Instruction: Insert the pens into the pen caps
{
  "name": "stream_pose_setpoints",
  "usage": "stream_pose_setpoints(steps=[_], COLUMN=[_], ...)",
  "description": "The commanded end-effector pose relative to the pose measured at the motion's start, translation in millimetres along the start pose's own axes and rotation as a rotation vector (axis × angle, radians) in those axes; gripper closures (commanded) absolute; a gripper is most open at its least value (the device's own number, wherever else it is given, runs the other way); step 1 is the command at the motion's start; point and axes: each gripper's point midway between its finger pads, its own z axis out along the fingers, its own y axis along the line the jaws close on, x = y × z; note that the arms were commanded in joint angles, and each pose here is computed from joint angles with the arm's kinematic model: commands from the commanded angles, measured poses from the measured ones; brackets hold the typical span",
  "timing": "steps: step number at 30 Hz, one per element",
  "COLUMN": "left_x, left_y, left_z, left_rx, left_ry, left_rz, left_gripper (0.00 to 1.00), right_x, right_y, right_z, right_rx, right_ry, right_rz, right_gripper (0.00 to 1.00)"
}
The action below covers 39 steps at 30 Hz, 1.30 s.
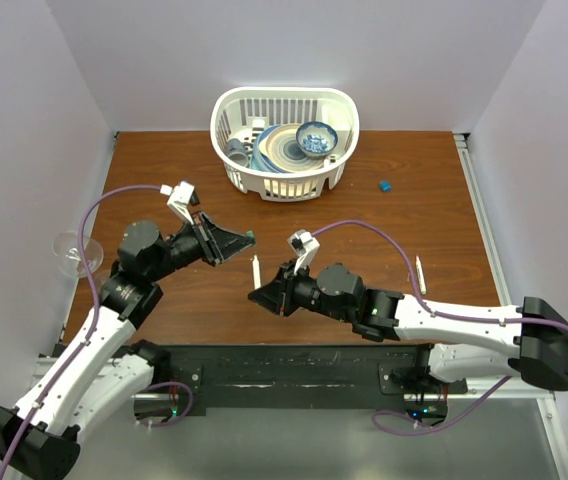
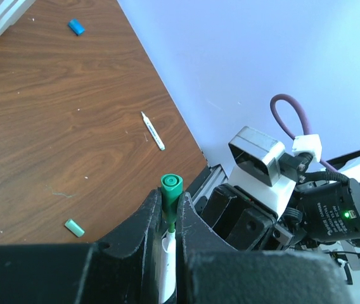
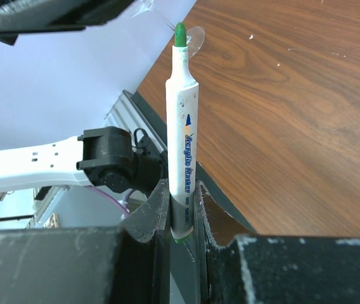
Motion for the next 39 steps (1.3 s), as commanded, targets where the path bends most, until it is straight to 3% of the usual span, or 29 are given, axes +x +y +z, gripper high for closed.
stream_pose_setpoints(steps=[1,17,32,35,36,39], left_x=[2,19,51,47,42,27], left_y=[-10,-13,11,1,-6,-23], left_z=[-4,-12,-18,-19,-20,-22], left_rx=[0.05,0.096,0.063,0.094,0.107,0.134], left_ry=[0.01,0.055,0.152,0.142,0.131,0.095], left_rz=[0.046,0.076,0.105,0.099,0.102,0.132], left_gripper=[1.0,1.0,1.0,0.87,0.72,0.53], right_x=[-28,-33,-67,-66,-63,-53], right_y=[22,21,26,28,31,36], right_z=[1,2,-7,-8,-9,-12], right_rx=[-0.041,-0.022,0.046,0.032,0.01,-0.043], right_ry=[-0.077,-0.09,-0.162,-0.147,-0.133,-0.106], right_rz=[-0.001,-0.001,-0.071,-0.104,-0.111,-0.114], right_gripper=[1.0,1.0,1.0,1.0,1.0,1.0])
